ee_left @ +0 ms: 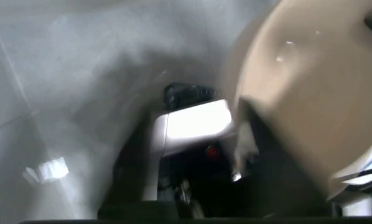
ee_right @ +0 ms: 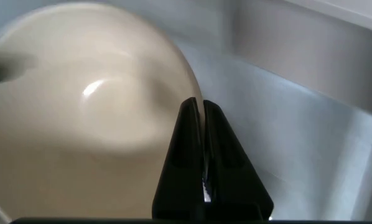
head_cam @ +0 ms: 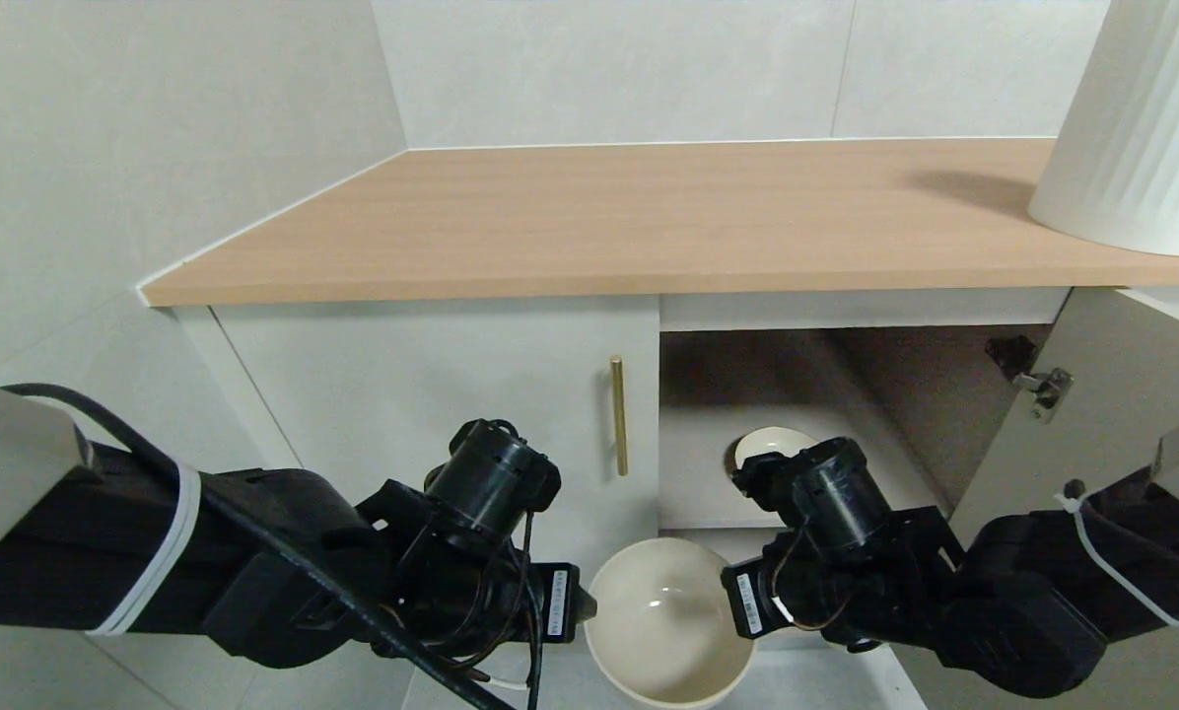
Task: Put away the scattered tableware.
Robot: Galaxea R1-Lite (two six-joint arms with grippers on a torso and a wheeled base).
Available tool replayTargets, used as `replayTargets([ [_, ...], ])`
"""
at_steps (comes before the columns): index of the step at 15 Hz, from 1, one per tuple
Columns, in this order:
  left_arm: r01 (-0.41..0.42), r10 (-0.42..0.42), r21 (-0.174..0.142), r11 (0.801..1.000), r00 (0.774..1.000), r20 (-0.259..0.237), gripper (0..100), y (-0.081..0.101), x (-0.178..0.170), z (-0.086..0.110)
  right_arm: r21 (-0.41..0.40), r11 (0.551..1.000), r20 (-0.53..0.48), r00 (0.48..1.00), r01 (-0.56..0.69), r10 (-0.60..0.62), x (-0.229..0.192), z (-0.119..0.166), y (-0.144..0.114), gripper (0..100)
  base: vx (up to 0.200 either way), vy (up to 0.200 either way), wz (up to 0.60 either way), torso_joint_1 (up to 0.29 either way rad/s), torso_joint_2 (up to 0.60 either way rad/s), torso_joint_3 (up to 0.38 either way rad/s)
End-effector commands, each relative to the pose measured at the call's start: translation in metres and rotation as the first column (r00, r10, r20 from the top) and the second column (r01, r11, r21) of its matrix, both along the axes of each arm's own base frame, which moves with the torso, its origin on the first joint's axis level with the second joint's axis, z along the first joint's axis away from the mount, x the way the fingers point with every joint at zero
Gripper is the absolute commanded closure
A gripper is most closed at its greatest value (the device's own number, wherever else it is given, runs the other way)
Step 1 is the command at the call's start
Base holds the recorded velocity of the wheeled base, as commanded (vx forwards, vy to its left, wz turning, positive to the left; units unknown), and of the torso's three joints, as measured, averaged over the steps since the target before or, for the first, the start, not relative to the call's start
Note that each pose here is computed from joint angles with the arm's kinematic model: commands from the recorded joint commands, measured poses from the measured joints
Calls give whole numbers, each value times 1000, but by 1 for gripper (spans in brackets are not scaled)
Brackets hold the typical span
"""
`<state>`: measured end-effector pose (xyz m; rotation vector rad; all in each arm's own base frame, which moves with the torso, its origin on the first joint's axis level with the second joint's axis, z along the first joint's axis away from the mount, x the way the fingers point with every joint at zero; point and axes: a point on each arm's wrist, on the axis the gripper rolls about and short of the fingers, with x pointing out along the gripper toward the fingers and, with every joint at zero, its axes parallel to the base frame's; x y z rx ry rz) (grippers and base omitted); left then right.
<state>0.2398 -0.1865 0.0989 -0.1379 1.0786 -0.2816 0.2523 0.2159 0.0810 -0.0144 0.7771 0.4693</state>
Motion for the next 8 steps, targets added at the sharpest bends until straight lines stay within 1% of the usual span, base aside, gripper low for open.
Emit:
replayTargets([
  [1,5,-5,-16,1000,1000,13,0,-1,1,2,14,1000,-1,1000,-20,20,-1,0,3,100,0,0,0,0,0,0],
  [5,5,-5,-17,1000,1000,14,0,-1,0,3,11,1000,-1,1000,-19,19,-1,-1,3,100,0,0,0,0,0,0],
  [8,5,-5,-18,1000,1000,15,0,-1,0,3,-7,1000,-14,1000,-6,5,4,-7,-1,100,0,0,0,0,0,0],
])
